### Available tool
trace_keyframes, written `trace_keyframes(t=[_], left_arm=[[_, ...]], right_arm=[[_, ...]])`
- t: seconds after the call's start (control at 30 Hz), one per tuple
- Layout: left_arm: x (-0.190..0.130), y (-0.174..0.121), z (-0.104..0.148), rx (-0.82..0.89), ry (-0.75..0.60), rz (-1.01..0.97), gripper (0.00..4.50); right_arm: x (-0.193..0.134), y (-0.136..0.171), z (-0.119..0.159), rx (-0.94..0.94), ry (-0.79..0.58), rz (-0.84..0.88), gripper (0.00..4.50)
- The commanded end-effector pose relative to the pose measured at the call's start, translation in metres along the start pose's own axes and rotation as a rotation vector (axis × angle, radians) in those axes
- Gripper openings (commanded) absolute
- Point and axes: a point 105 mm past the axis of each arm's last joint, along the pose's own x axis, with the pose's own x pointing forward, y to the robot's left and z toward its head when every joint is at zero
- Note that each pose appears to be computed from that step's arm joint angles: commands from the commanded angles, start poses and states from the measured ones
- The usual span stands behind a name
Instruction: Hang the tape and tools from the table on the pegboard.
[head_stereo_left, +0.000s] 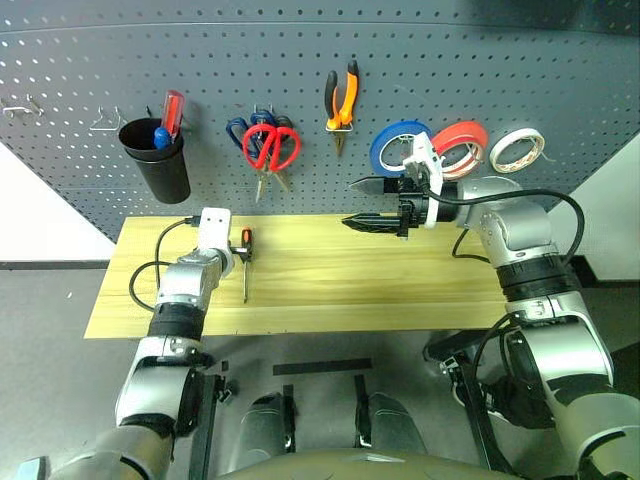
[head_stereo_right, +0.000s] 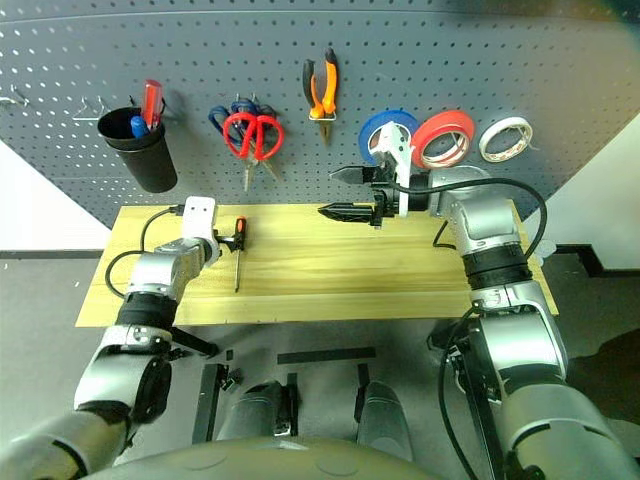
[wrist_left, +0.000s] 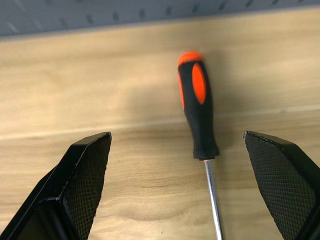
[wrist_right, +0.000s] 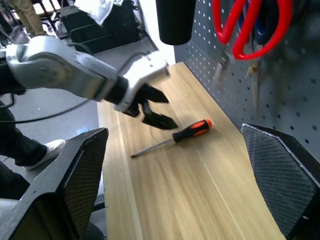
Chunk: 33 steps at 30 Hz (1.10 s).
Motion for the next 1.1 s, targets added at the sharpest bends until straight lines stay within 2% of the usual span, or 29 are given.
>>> trace_keyframes(t=[0.03,0.33,0.8,1.1], left_arm=[[0.005,0.004,0.01,-0.016,0.002,0.022,4.46],[0.013,-0.008,-0.008,-0.099,0.107,-0.001,4.46],[0.018,-0.029,0.008,-0.042,0.07,-0.03,4.46],[0.018,-0.039,0.006,-0.055,0.105,-0.066,4.46]], right_arm=[[-0.011,0.0,0.011,-0.04,-0.009,-0.014,4.5],[-0.029,0.001,0.006,-0.02,0.037,-0.024,4.5],[-0.037,0.003,0.0,0.009,0.062,-0.032,4.5],[-0.042,0.001,0.002,0.004,0.068,-0.048,4.5]])
